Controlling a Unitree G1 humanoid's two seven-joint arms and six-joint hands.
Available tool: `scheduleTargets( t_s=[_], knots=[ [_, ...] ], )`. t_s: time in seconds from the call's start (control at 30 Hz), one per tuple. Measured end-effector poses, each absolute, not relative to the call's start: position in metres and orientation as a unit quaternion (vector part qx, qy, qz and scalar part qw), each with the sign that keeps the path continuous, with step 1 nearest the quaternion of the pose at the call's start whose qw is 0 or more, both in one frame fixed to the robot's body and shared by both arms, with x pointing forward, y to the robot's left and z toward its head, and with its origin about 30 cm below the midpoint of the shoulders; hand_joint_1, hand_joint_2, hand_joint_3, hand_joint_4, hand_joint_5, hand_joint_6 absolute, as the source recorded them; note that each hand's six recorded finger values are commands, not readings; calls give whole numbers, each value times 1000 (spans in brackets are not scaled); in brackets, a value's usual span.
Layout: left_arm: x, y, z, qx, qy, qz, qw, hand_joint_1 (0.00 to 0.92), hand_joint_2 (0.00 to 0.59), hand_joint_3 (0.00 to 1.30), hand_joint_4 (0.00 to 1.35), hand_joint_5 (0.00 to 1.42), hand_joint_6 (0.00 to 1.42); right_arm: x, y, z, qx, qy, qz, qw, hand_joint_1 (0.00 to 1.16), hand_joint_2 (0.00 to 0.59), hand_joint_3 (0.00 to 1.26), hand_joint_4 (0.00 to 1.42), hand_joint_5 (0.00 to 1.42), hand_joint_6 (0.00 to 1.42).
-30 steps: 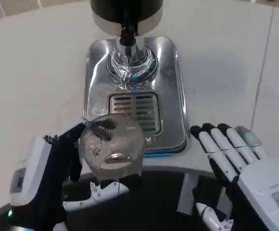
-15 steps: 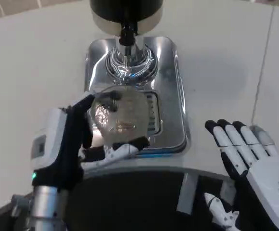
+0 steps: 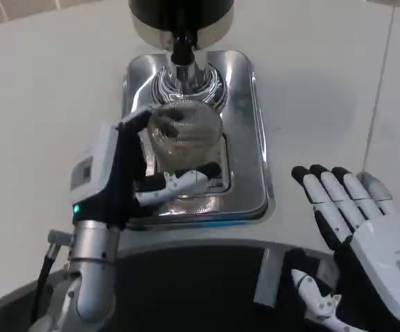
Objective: Grasp the cup under the faucet to collect the drink, then remove the cup.
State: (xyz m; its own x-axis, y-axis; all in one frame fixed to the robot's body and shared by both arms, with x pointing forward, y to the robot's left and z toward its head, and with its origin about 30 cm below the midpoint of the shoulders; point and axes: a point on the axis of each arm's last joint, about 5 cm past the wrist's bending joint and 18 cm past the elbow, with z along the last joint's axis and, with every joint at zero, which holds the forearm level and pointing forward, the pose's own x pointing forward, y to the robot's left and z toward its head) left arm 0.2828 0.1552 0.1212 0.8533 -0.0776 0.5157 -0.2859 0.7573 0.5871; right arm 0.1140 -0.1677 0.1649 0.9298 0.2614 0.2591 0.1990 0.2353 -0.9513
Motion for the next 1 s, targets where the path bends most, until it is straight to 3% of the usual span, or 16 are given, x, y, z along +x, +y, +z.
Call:
scheduleTargets(
  t_s=[0.43,0.53,0.57,0.67,0.73,0.8,1.0],
  knots=[
    [299,153,124,351,-263,54,897,744,97,1200,1248,1341,1424,115,-171,166,-621,-181,12,763,106,560,0,0,0,0],
    [299,152,122,351,-265,56,896,673,77,1104,1184,1318,1424,116,-171,166,-621,-177,11,763,107,560,0,0,0,0],
    [299,151,121,352,-265,56,896,631,64,1032,1120,1261,1424,116,-171,166,-622,-177,12,763,108,559,0,0,0,0],
    [299,151,121,353,-267,55,895,426,69,707,678,944,1189,118,-170,168,-621,-177,12,763,111,557,0,0,0,0],
    [299,151,122,355,-269,53,894,292,58,512,501,845,1131,119,-170,169,-621,-179,11,763,113,557,0,0,0,0],
    [299,152,121,359,-269,49,893,204,34,404,349,733,990,121,-168,169,-619,-181,12,764,115,556,0,0,0,0],
    [300,154,125,350,-279,46,893,126,0,284,199,616,814,121,-167,168,-617,-182,17,766,120,556,0,0,0,0]
  ],
)
